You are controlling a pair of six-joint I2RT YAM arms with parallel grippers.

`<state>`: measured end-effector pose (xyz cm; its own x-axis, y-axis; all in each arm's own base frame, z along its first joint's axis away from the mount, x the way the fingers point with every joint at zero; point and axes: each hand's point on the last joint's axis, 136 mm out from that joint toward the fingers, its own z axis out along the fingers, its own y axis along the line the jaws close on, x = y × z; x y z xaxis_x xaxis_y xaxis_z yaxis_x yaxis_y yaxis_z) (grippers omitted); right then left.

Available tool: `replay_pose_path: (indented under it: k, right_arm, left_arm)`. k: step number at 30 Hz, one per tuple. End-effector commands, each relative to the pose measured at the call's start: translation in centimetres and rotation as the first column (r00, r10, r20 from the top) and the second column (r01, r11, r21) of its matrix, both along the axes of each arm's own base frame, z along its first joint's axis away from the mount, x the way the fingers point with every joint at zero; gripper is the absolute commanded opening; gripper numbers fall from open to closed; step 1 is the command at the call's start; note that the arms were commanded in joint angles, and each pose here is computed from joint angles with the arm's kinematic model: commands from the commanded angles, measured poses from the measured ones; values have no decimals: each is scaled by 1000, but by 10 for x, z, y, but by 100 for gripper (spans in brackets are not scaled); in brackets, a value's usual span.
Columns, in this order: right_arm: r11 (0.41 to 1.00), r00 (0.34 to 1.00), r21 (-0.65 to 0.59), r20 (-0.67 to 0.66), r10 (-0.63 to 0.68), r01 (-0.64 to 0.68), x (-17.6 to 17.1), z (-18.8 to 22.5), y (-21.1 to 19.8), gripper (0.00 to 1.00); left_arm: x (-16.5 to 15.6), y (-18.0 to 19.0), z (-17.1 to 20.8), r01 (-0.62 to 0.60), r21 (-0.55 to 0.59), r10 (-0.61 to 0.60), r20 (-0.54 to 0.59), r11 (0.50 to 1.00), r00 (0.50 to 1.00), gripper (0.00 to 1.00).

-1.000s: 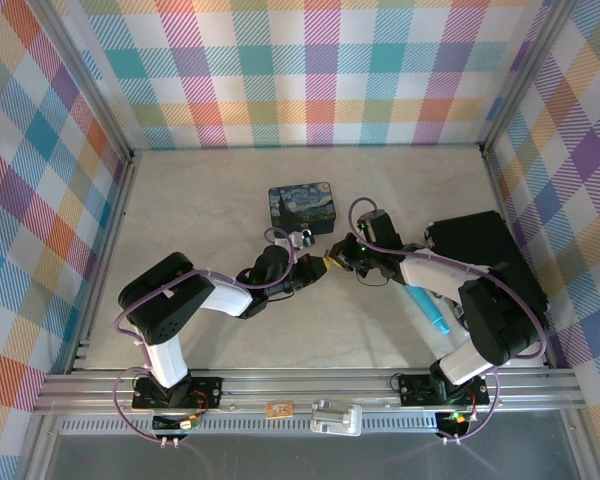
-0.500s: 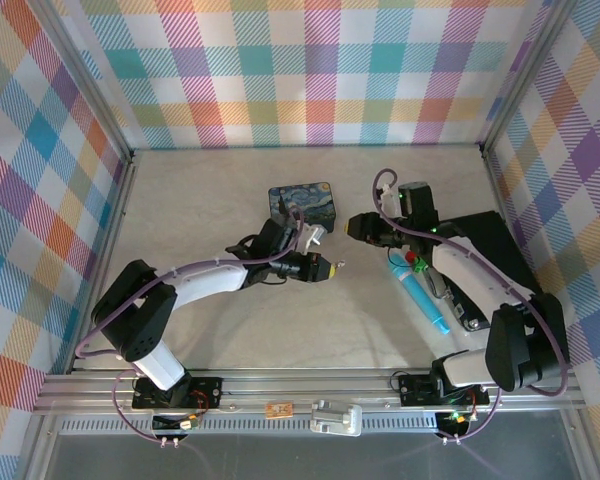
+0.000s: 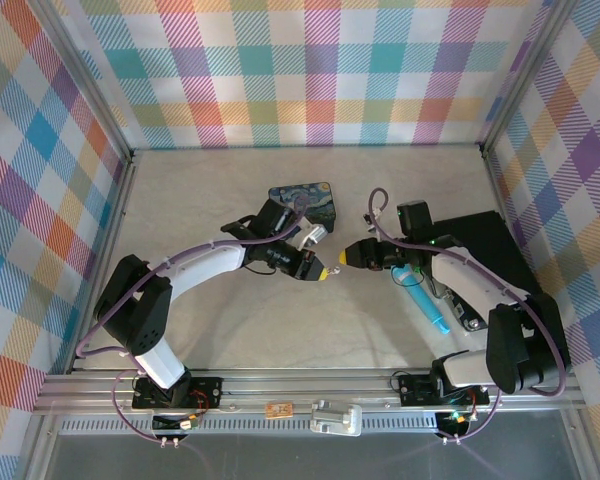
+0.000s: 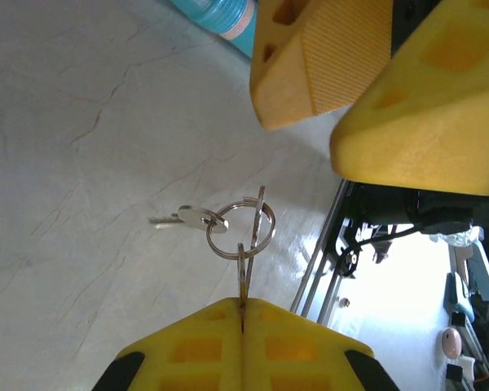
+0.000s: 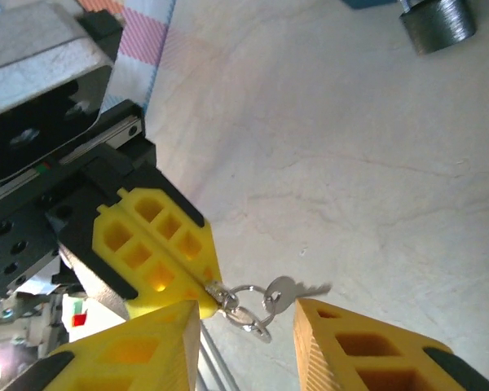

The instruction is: Unlock the padlock with the key

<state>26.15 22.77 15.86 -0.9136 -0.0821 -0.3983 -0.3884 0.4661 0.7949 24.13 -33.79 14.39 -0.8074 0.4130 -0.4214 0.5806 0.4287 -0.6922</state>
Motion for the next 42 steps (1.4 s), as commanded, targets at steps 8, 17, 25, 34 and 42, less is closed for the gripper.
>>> replay_pose_path:
  k: [8, 17, 25, 34, 42]
  right_arm:
    - [994, 997, 84, -23, 78, -76, -6, -6, 15, 31]
    - [988, 991, 96, -52, 124, -118, -13, -12, 24, 26]
    - [987, 988, 91, -64, 138, -131, -19, -15, 26, 25]
    - [987, 988, 94, -63, 138, -132, -16, -16, 29, 2]
    - [994, 996, 82, -34, 81, -78, -7, -15, 28, 0]
  left_arm:
    - [-3, -1, 11, 41, -17, -41, -3, 999, 999, 0]
    - [0, 0, 8, 20, -9, -20, 3, 1000, 1000, 0]
    - [9, -1, 8, -8, -14, 8, 1, 1000, 1000, 0]
    - [14, -2, 11, -37, -33, 37, 3, 999, 999, 0]
    - [50, 23, 16, -275, -29, 276, 39, 961, 960, 60]
